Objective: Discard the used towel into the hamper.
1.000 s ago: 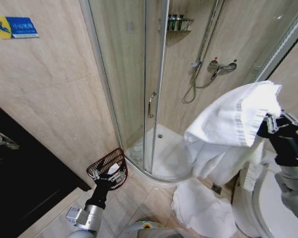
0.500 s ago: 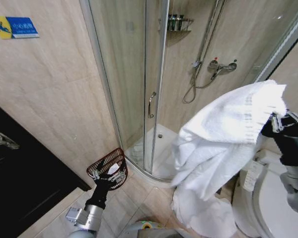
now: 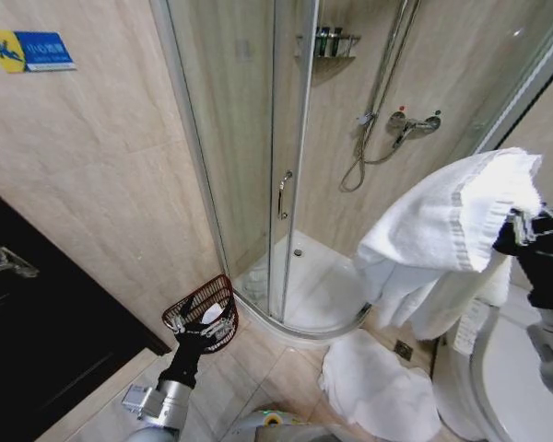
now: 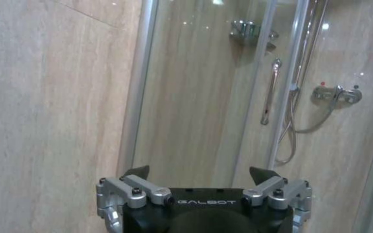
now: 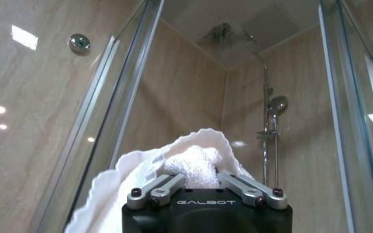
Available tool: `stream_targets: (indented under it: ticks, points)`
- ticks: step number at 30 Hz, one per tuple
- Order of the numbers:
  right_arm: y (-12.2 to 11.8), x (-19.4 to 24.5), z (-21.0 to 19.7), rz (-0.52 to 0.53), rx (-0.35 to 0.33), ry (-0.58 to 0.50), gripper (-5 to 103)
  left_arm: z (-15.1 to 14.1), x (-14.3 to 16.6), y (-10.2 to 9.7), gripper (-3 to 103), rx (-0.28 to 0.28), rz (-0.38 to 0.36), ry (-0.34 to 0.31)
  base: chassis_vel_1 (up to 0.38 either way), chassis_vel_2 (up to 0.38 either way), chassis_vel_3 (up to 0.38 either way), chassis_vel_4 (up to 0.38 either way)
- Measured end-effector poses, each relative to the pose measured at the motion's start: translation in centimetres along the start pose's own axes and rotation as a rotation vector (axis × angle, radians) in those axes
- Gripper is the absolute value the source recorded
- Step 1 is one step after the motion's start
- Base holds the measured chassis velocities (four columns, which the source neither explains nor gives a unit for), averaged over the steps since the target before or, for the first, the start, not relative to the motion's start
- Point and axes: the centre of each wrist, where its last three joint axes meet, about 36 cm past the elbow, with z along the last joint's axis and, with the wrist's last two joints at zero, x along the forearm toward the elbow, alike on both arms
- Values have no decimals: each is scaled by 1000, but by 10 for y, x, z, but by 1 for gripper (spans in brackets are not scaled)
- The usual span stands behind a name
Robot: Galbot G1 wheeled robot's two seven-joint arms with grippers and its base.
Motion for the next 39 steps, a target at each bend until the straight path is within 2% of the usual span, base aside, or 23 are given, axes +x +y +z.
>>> stream_targets:
  ticks: [25, 39]
  points:
    - [-2, 0, -2, -5, 2, -39, 5, 0, 0, 0, 100, 0, 0, 0, 5, 7, -7, -8]
    - [-3, 0, -4, -6, 8, -43, 5, 0, 0, 0, 100, 0, 0, 0, 64, 70, 66, 66]
